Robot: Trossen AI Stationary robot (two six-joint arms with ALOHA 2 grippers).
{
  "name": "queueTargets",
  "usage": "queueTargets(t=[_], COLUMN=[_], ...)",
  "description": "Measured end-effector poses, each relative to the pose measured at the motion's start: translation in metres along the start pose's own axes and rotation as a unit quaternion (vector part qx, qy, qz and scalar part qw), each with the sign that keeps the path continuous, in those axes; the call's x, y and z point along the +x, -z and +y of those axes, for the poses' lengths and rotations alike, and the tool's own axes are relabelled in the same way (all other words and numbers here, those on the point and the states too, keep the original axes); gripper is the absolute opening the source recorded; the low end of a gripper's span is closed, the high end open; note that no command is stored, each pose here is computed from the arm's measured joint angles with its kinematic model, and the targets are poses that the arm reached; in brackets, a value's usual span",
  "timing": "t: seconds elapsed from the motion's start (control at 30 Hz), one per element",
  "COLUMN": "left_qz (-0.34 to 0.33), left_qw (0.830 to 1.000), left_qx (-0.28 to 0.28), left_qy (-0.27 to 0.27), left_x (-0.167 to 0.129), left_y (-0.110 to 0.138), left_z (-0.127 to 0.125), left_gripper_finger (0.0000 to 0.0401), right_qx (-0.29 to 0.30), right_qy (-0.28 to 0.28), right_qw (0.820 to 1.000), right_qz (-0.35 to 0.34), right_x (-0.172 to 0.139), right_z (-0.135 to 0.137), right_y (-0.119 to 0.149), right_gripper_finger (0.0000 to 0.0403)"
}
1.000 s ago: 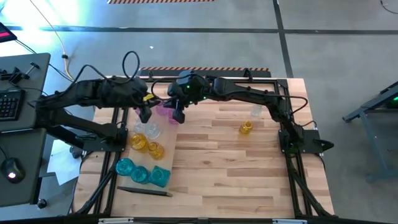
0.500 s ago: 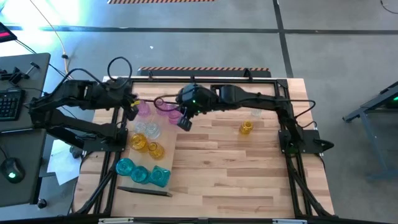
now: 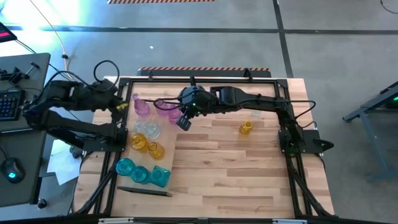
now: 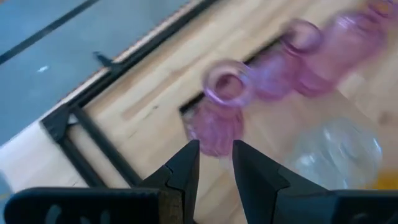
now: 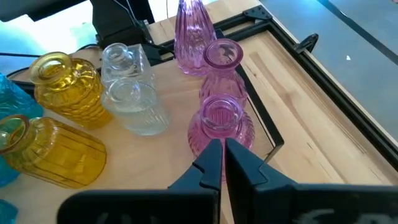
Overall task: Sort vases onto shelf
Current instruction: Adjust the violet flower vase on the shelf
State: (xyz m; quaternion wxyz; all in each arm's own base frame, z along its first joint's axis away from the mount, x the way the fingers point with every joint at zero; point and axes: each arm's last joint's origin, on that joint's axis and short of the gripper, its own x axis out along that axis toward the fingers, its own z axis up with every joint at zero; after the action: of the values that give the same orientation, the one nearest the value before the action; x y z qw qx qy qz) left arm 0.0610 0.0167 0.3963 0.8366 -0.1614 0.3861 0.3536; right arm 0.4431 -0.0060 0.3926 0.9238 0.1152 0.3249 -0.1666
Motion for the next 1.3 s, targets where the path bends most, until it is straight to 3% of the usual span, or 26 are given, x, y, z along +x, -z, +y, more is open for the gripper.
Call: queueTargets(t=[0.23,0.43,0.67,1.0,1.3], left_qz=[-0.022,-0.028,0.010,0.003,-0.008], left_qw=[0.996,0.997,0.998,0.996,0.995], left_qx=[0.073,0.060,0.061,0.033,0.029], left_qy=[0.034,0.030,-0.017,-0.088,-0.099], left_x=[-0.013,-0.013,0.014,0.033,0.053], left_y=[0.012,0.016,0.024,0.032,0.035], left_z=[0.015,0.018,0.009,0.007,-0.001], left_gripper_finger=[0.0087,0.0086,0.0064,0.0022,0.0002], right_qx=[-0.002,0.008,0.024,0.040,0.050], right_qy=[0.000,0.007,0.062,0.059,0.057], right_qw=[1.000,1.000,0.994,0.994,0.993], right_qz=[0.000,0.019,0.085,0.086,0.094], right_x=[0.000,0.000,-0.003,-0.005,-0.005], right_z=[0.000,-0.001,-0.005,0.002,0.001], right_y=[0.000,0.004,0.020,0.023,0.024], right_gripper_finger=[0.0000,0.0000,0.0000,0.0000,0.0000])
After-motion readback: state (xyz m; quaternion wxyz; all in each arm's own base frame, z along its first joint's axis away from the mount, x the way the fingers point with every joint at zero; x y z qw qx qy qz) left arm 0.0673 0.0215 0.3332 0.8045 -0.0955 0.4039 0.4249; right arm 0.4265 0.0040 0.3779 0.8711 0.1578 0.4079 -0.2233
